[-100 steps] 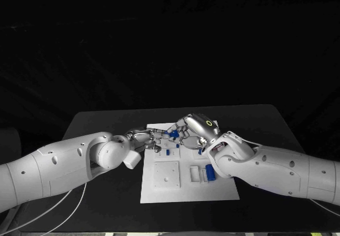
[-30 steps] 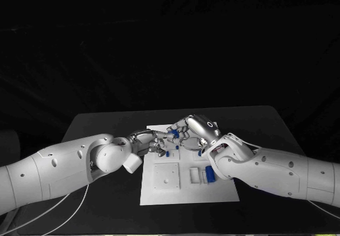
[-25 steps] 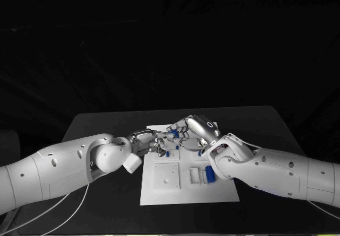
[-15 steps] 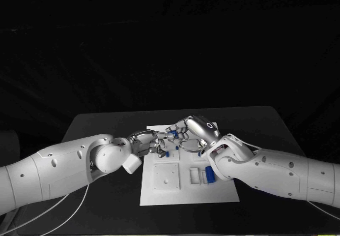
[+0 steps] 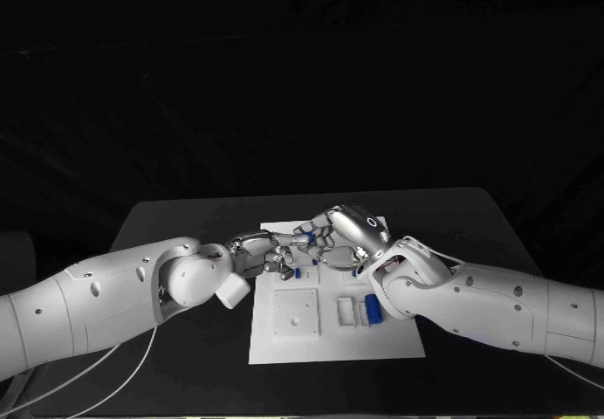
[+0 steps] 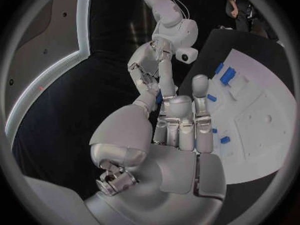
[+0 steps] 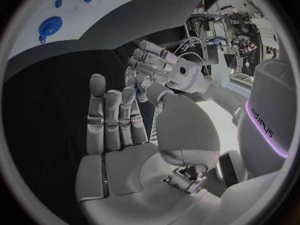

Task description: Assemble the parts on the task board

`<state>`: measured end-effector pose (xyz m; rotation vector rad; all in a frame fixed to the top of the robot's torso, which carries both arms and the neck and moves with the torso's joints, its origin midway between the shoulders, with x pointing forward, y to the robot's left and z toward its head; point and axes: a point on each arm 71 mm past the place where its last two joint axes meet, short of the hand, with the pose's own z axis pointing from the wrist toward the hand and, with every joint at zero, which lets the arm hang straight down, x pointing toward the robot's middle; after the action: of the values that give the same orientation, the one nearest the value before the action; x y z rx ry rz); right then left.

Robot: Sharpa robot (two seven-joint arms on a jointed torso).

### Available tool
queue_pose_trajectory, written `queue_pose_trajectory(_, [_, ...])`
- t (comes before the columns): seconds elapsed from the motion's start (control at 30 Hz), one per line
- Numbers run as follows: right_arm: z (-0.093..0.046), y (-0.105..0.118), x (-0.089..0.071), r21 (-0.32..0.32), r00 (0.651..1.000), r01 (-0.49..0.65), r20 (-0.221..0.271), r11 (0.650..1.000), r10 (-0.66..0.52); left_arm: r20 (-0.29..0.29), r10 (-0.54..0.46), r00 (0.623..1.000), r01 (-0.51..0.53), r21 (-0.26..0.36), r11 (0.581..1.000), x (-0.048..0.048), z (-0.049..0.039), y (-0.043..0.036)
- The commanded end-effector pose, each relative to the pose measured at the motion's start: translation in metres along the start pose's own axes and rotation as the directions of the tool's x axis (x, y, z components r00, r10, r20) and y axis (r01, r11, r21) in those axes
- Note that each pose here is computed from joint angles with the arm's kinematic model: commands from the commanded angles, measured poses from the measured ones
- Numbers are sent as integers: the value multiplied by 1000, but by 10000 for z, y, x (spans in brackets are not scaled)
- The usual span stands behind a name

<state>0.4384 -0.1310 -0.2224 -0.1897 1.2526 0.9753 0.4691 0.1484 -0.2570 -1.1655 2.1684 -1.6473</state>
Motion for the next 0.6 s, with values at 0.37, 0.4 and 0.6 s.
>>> queue_pose_trajectory(0.37, [-8, 8, 17, -21, 999, -4, -34, 1000, 4, -12, 54, 998, -54, -14, 998, -36, -29, 10])
queue_pose_trajectory(0.4, [-8, 8, 18, -21, 999, -5, -35, 1000, 4, -11, 56, 998, -56, -13, 998, -39, -31, 9])
queue_pose_trajectory(0.6, [-13, 0, 25, -16, 999, -9, -51, 1000, 9, 14, 78, 997, -78, -1, 997, -86, -50, 1])
